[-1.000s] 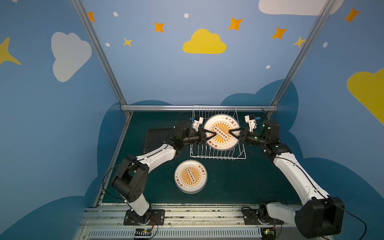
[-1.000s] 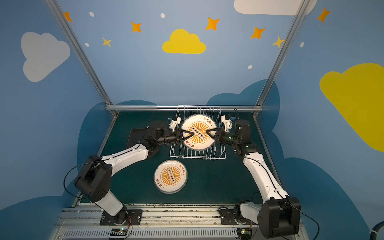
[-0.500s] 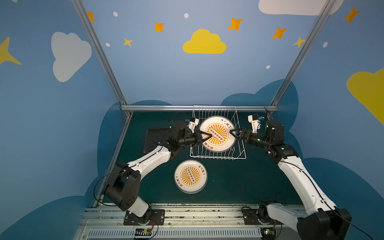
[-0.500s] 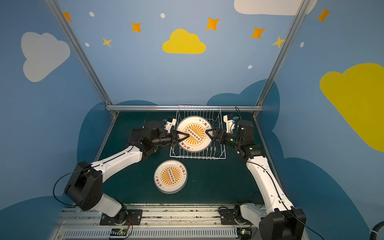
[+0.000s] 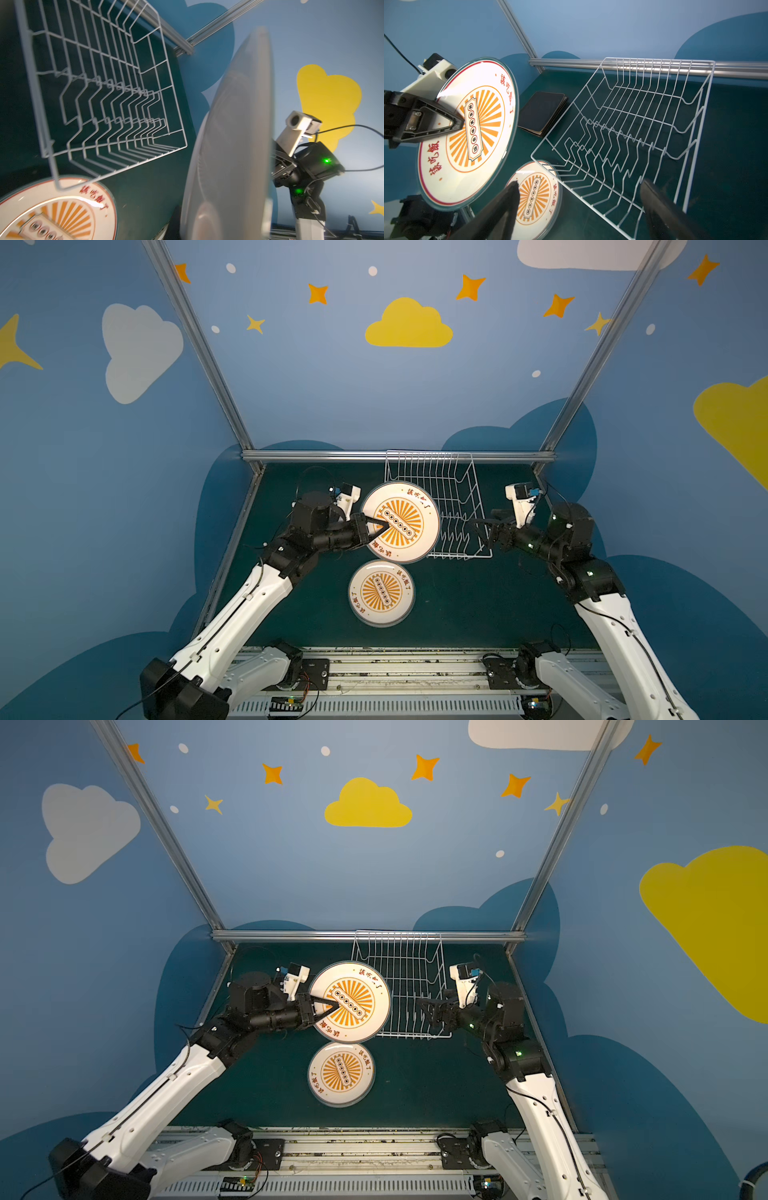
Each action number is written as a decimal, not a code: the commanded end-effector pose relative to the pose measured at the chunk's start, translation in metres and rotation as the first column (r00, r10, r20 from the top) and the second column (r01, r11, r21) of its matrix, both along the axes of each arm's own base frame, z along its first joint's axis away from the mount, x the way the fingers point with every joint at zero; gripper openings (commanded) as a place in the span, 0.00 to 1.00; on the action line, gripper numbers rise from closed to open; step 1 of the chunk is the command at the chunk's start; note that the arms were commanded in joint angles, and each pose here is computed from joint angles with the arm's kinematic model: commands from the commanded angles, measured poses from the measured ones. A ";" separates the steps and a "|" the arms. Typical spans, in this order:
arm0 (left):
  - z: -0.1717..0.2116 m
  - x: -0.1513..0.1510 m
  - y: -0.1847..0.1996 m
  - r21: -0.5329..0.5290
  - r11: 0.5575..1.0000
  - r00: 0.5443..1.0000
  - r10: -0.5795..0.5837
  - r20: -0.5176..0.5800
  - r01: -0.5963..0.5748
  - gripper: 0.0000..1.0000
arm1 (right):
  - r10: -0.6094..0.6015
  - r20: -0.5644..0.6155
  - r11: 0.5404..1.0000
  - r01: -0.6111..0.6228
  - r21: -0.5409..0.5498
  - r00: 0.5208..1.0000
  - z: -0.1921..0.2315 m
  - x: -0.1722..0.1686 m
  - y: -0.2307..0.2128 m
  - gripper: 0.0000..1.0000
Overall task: Unload the plates from the dish rack
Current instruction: 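Carry the plate over the stack with the left gripper while right gripper withdraws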
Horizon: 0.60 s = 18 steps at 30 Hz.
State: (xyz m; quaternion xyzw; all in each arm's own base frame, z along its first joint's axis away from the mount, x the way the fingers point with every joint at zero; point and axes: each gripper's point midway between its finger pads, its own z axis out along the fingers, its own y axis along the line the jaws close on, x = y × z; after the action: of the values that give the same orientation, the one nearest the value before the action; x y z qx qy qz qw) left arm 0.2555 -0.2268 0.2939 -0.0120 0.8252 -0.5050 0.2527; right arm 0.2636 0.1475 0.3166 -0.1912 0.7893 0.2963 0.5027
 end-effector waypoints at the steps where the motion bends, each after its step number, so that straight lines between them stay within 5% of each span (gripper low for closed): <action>1: -0.028 -0.029 0.022 0.100 0.995 0.996 0.016 -0.084 -0.008 0.03 | 0.036 0.031 0.996 -0.033 -0.081 0.999 -0.009 -0.008 0.001 0.90; 10: -0.075 -0.082 0.058 0.222 0.975 0.975 0.076 -0.211 -0.028 0.03 | 0.126 0.033 0.979 -0.119 -0.163 0.992 -0.022 -0.025 0.015 0.90; 18: -0.125 -0.092 0.059 0.247 0.969 0.951 0.066 -0.303 0.012 0.03 | 0.128 0.037 0.977 -0.120 -0.179 0.991 -0.026 -0.025 0.019 0.90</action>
State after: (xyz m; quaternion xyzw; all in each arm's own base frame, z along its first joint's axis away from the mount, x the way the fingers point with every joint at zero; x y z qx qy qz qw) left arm 0.1627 -0.1646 0.1711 -0.0817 0.9142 -0.3762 0.1268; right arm 0.2391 0.1677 0.2936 -0.2878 0.7856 0.2617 0.4812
